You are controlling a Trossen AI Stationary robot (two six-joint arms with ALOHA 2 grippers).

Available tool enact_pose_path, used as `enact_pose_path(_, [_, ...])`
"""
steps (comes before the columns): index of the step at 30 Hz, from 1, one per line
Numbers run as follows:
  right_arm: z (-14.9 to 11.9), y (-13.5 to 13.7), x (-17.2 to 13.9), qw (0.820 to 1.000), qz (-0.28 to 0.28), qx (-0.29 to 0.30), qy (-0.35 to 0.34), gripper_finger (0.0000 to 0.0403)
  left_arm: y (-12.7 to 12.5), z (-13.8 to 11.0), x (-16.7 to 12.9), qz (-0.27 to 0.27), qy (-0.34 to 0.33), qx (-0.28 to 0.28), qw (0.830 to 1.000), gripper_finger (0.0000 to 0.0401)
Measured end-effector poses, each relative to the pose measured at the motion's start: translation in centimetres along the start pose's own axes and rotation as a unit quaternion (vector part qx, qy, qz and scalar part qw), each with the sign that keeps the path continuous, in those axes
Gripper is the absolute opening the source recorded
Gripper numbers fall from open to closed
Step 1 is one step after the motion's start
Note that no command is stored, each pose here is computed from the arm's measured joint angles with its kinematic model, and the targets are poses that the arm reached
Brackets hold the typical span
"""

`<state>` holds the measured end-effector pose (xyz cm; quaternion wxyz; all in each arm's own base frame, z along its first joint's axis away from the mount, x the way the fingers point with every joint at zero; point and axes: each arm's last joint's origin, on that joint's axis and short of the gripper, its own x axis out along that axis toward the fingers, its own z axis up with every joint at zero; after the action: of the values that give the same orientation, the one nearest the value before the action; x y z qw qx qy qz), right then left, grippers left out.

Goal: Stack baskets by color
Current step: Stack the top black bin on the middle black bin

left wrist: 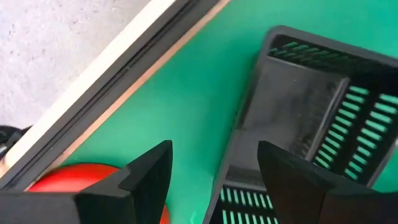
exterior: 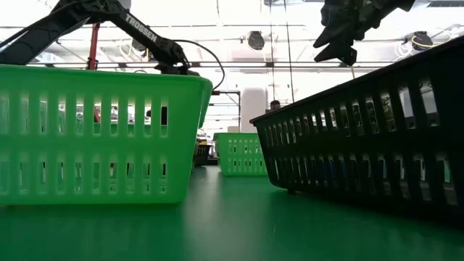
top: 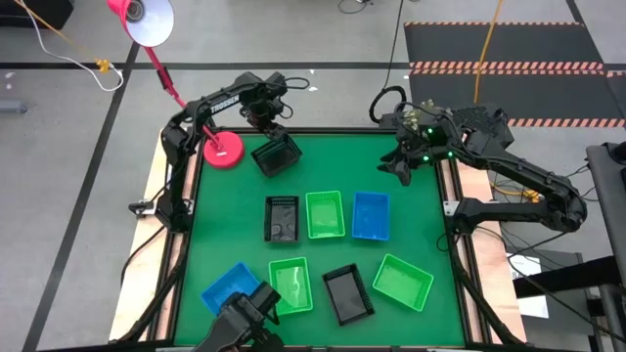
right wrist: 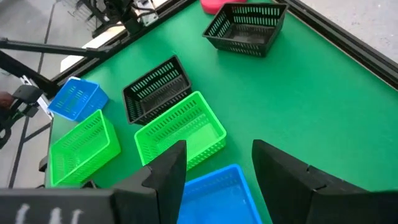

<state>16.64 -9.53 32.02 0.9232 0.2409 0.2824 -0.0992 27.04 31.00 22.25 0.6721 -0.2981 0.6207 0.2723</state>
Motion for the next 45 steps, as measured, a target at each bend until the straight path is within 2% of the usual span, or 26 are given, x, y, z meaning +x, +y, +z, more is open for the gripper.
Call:
enact_pose_path(7, [0.0,0.0,0.0,1.000,0.003,-0.010,0.001,0.0176,-0.7,-0.5,1.6,-0.009,0.019,0.043,0.999,0.0239])
enact_pose_path(10, [0.0,0.1,0.0,1.000,0.012,-0.011,0.003,0.0176,-0.8,-0.8,2.2,-0.005,0.026,0.049,0.998,0.0226])
enact_pose_path(14, [0.0,0.1,0.0,1.000,0.012,-0.015,0.003,0.0176,-0.8,-0.9,2.9,-0.005,0.025,0.042,0.999,0.0171])
enact_pose_path(21, [0.0,0.1,0.0,1.000,0.012,-0.020,0.003,0.0176,-0.8,-1.3,3.2,-0.013,0.039,0.021,0.999,0.0021])
enact_pose_path(23, [0.0,0.1,0.0,1.000,0.012,-0.025,0.003,0.0176,-0.9,-1.5,2.7,-0.014,0.041,0.010,0.999,0.0015])
enact_pose_path(27, [0.0,0.1,0.0,0.999,0.010,-0.030,0.001,0.0176,-1.2,-2.0,1.1,-0.013,0.032,0.003,0.999,0.0014])
enact_pose_path(32, [0.2,0.1,0.0,0.999,0.010,-0.037,-0.009,0.0176,-1.4,-3.2,-1.6,-0.024,0.019,-0.041,0.999,0.0010])
enact_pose_path(41, [0.3,0.0,0.0,0.999,-0.003,-0.037,-0.015,0.0176,-2.4,-7.1,-8.4,-0.047,-0.026,-0.130,0.990,0.0008])
enact_pose_path(45, [0.3,-0.1,0.0,0.999,-0.024,-0.015,-0.019,0.0176,-3.6,-9.3,-11.4,-0.088,-0.049,-0.166,0.981,0.0007])
